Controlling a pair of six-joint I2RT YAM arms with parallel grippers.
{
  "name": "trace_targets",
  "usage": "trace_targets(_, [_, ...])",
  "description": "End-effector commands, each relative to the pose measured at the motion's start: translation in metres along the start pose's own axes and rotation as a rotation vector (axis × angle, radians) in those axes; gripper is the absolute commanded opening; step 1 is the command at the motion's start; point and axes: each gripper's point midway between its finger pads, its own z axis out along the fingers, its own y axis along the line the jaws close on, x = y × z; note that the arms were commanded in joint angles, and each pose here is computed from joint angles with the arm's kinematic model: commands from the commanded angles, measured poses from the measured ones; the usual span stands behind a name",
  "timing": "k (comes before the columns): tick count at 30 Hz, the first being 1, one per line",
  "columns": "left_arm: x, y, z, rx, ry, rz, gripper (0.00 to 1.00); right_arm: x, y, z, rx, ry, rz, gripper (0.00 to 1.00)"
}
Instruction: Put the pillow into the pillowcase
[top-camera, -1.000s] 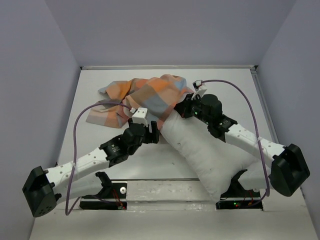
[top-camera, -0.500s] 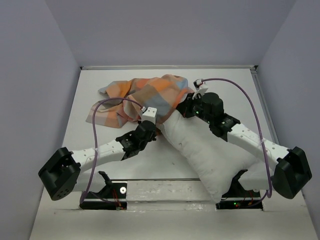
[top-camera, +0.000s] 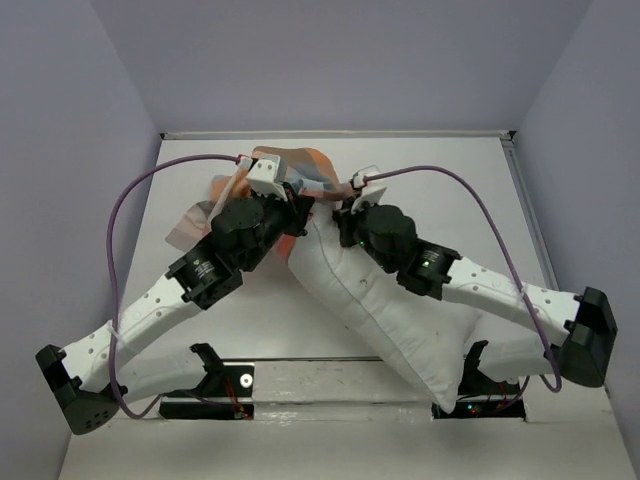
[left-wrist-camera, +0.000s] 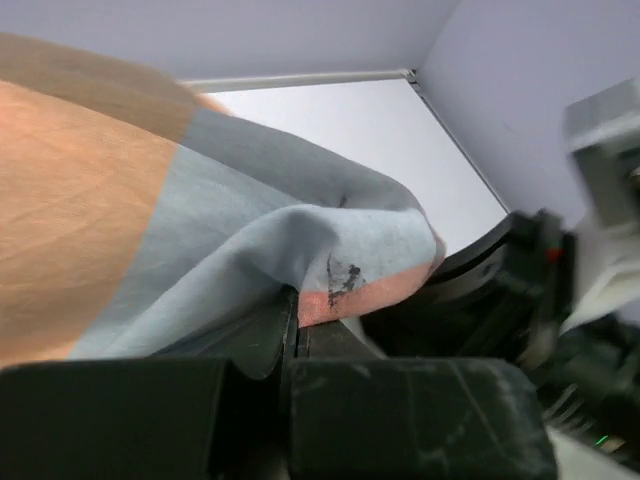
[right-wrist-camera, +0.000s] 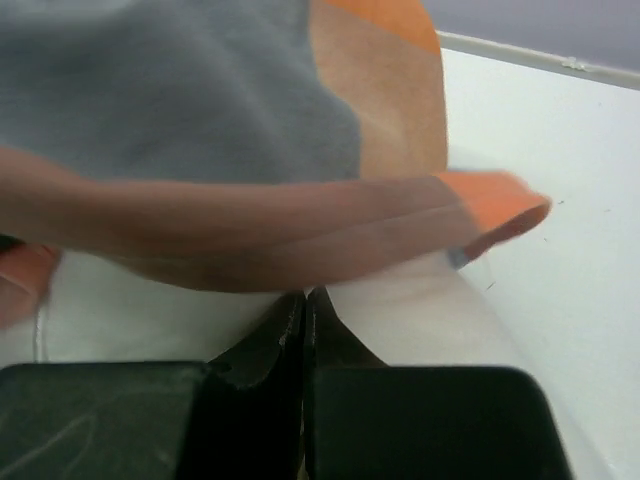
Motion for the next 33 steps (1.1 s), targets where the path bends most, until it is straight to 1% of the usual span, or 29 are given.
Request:
trace_targets(1, [-0.036, -0.063, 0.002, 0.272, -0.034, -0.066, 0.00, 0.056, 0.013, 0.032, 0.155, 0.108, -0.148, 0.00])
trace_targets(3, [-0.024, -0.072, 0.001, 0.327, -0.003, -0.107, 0.00, 0.055, 0.010, 0.039, 0.179, 0.103, -0.112, 0.00])
trace_targets(4, [-0.012, -0.079, -0.002, 0.379, 0.028, -0.114, 0.00, 0.048, 0.007, 0.040, 0.186, 0.088, -0.069, 0.00])
trace_targets(7, [-0.010, -0.079, -0.012, 0.404, 0.022, -0.133, 0.00, 0.019, -0.006, 0.031, 0.208, 0.023, 0.001, 0.00])
trace_targets(8, [-0.014, -0.072, -0.017, 0.381, -0.003, -0.128, 0.00, 0.014, -0.012, 0.024, 0.224, 0.009, -0.005, 0.00])
trace_targets(9, [-0.016, -0.067, -0.018, 0.359, -0.012, -0.122, 0.00, 0.000, -0.016, 0.016, 0.235, -0.023, -0.002, 0.00])
trace_targets(10, [-0.017, -0.056, -0.016, 0.302, -0.020, -0.113, 0.00, -0.025, -0.026, -0.005, 0.260, -0.083, 0.006, 0.00])
trace_targets(12, [-0.019, -0.047, -0.013, 0.272, -0.028, -0.097, 0.00, -0.046, -0.040, -0.031, 0.293, -0.119, 0.000, 0.00])
trace_targets(13, [-0.019, -0.043, -0.010, 0.267, -0.029, -0.096, 0.00, -0.072, -0.044, -0.054, 0.270, -0.179, 0.013, 0.00])
trace_targets(15, [-0.019, -0.041, -0.002, 0.261, -0.029, -0.097, 0.00, -0.088, -0.042, -0.070, 0.225, -0.218, 0.020, 0.00])
trace_targets(16, [-0.019, -0.046, 0.000, 0.293, -0.019, -0.098, 0.00, -0.089, -0.033, -0.071, 0.167, -0.215, 0.016, 0.00])
trace_targets(17, [-0.036, -0.048, 0.002, 0.305, -0.052, -0.104, 0.00, -0.082, -0.024, -0.067, 0.136, -0.195, 0.018, 0.00])
trace_targets(18, [-0.034, -0.052, 0.011, 0.312, -0.035, -0.101, 0.00, -0.070, -0.008, -0.060, 0.096, -0.167, 0.014, 0.00])
trace_targets(19, [-0.039, -0.061, 0.011, 0.352, -0.031, -0.099, 0.00, -0.056, 0.010, -0.049, 0.030, -0.143, 0.033, 0.00])
trace_targets(20, [-0.049, -0.070, 0.011, 0.383, -0.041, -0.117, 0.00, -0.021, 0.026, -0.025, 0.007, -0.068, 0.009, 0.00])
trace_targets(21, [-0.051, -0.078, 0.007, 0.415, -0.038, -0.127, 0.00, -0.003, 0.031, -0.013, 0.003, -0.027, 0.010, 0.00])
trace_targets(22, [-0.051, -0.084, 0.002, 0.449, -0.033, -0.136, 0.00, 0.010, 0.040, -0.004, -0.022, -0.007, 0.063, 0.00])
trace_targets(23, [-0.042, -0.081, -0.008, 0.454, -0.022, -0.144, 0.00, 0.041, 0.039, 0.007, -0.014, 0.040, 0.051, 0.00])
trace_targets(25, [-0.027, -0.071, -0.018, 0.436, -0.012, -0.189, 0.00, 0.055, 0.039, 0.012, -0.039, 0.044, 0.071, 0.00])
trace_targets(26, [0.009, -0.057, -0.017, 0.399, 0.047, -0.207, 0.00, 0.054, 0.034, 0.016, -0.034, 0.027, 0.089, 0.00])
trace_targets(27, [0.013, -0.055, -0.029, 0.411, 0.051, -0.257, 0.00, 0.061, 0.028, 0.021, -0.033, 0.046, 0.094, 0.00])
trace_targets(28, [0.027, -0.053, -0.033, 0.422, 0.079, -0.282, 0.00, 0.063, 0.023, 0.024, -0.031, 0.054, 0.122, 0.00])
trace_targets(29, [0.064, -0.043, -0.035, 0.407, 0.149, -0.304, 0.00, 0.058, 0.008, 0.031, -0.010, 0.042, 0.149, 0.00])
trace_targets(30, [0.080, -0.041, -0.037, 0.412, 0.186, -0.323, 0.00, 0.057, 0.003, 0.033, -0.012, 0.037, 0.166, 0.00])
trace_targets(31, [0.109, -0.034, -0.040, 0.398, 0.252, -0.348, 0.00, 0.057, 0.002, 0.034, -0.025, 0.028, 0.196, 0.00])
trace_targets(33, [0.130, -0.029, -0.045, 0.391, 0.290, -0.370, 0.00, 0.055, -0.011, 0.038, -0.003, 0.014, 0.225, 0.00])
